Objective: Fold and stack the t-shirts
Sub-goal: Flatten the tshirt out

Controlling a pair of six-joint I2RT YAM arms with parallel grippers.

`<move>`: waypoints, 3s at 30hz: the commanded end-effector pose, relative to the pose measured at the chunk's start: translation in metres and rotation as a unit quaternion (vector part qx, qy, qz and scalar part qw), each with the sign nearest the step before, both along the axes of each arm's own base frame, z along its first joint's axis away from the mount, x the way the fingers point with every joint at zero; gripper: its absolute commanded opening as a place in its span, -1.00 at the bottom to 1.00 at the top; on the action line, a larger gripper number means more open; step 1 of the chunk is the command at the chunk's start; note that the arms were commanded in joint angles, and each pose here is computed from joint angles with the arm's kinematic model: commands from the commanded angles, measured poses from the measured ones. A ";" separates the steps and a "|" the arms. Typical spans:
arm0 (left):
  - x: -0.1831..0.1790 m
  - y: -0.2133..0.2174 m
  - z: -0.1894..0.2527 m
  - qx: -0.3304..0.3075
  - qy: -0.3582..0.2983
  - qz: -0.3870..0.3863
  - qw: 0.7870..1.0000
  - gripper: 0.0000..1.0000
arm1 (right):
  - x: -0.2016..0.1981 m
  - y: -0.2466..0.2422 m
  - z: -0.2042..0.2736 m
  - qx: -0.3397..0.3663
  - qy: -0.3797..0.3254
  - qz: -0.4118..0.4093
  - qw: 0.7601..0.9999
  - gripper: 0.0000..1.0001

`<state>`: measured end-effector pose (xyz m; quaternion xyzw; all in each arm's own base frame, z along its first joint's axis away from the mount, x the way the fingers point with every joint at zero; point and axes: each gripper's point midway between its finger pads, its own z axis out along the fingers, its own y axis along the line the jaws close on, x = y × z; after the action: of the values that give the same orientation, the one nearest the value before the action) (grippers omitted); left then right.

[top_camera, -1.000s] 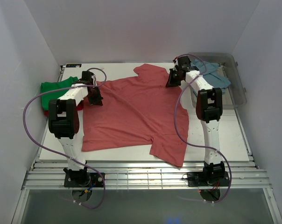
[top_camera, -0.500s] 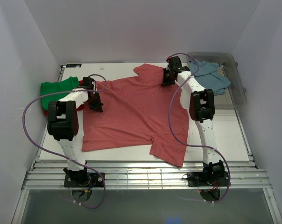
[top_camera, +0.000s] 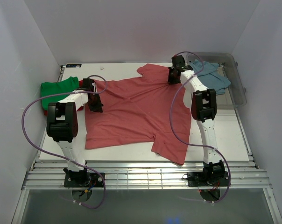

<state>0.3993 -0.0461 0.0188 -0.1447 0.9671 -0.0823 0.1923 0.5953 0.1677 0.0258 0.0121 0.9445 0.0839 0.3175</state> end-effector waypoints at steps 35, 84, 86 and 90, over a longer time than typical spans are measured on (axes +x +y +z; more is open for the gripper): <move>0.014 -0.074 0.015 -0.038 -0.038 -0.093 0.994 -1.00 | -0.169 0.006 0.000 -0.065 0.090 0.065 0.992 -0.85; 0.116 0.045 0.076 0.164 -0.094 0.006 0.982 0.96 | -0.004 0.002 0.085 0.039 -0.050 0.077 0.995 0.29; 0.120 0.053 0.074 0.164 -0.094 0.012 0.982 0.96 | 0.002 -0.001 0.080 0.047 -0.059 0.075 0.994 0.34; 0.127 0.070 0.064 0.161 -0.090 0.029 0.982 0.96 | 0.017 -0.001 0.081 0.054 -0.088 0.073 0.992 0.39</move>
<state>0.5008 0.0122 0.0368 -0.1241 0.9605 0.0673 0.2398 0.5808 0.1512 0.0466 -0.0234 0.9460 0.1222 0.2995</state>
